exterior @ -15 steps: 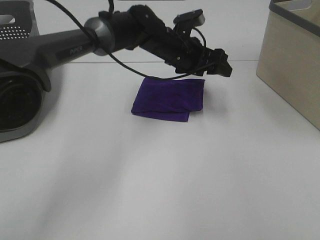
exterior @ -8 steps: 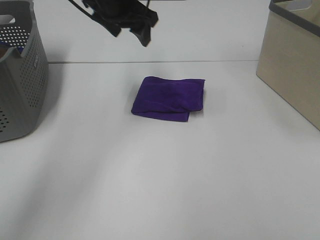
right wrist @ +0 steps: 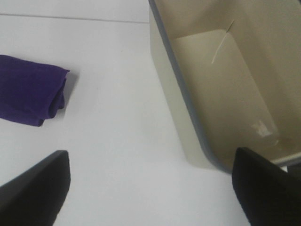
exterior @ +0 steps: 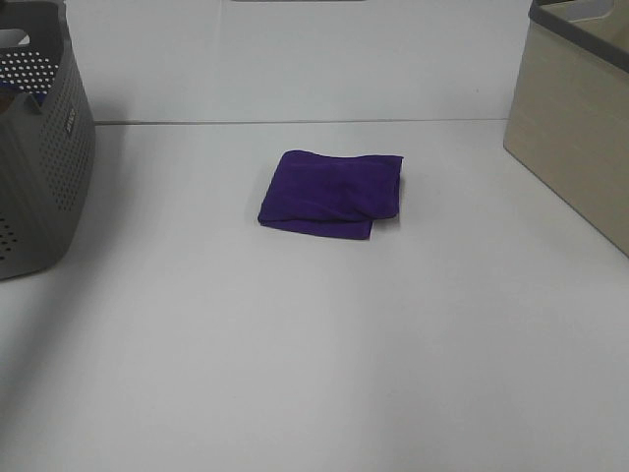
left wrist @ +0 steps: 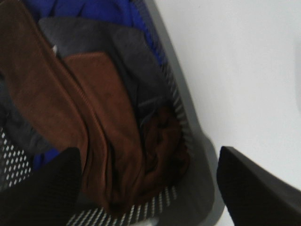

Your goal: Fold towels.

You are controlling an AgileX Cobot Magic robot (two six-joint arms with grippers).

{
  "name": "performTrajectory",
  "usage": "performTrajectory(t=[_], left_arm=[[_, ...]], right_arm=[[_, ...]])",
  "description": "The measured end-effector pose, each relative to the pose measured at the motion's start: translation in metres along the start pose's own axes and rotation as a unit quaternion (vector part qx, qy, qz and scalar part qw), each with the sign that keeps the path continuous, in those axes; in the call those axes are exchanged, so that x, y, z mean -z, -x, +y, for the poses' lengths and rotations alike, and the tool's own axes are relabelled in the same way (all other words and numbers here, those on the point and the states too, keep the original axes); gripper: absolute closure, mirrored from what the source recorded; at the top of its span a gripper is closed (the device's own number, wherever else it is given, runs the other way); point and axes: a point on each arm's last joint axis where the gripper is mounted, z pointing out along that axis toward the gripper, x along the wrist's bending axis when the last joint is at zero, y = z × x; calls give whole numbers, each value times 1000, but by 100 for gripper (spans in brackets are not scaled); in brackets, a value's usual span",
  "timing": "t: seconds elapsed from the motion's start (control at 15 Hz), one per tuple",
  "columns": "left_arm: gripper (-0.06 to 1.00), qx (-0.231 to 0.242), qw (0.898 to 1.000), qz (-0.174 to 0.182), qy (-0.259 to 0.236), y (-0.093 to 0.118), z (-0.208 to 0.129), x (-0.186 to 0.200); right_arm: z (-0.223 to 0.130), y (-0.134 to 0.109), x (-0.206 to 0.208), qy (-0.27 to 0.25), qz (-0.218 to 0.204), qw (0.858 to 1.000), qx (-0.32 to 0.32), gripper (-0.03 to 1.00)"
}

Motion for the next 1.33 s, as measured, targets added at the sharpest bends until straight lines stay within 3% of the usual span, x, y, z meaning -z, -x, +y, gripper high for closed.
performTrajectory(t=[0.13,0.27,0.47,0.53,0.8,0.93,1.33], left_arm=[[22,35,999,12,23,-20,-43,54],[22,49,997,28,60,-19,-97,102],[22,39,994,38,98,0,-171,143],[22,37,991,42,125,14,-226,157],[22,31,976,57,208,36,-322,168],[22,24,971,56,231,42,-350,160],[22,10,962,50,269,51,-398,134]], right_arm=[[-40,0,22,-4,14,1000,-17,7],[-87,-3,45,4,25,999,-24,7],[-152,-7,62,13,32,999,-30,7],[-204,-9,76,49,32,998,-29,7],[-289,-9,76,120,13,993,-18,7],[-313,-8,75,153,3,988,-6,7],[-313,-8,74,170,-11,984,53,7]])
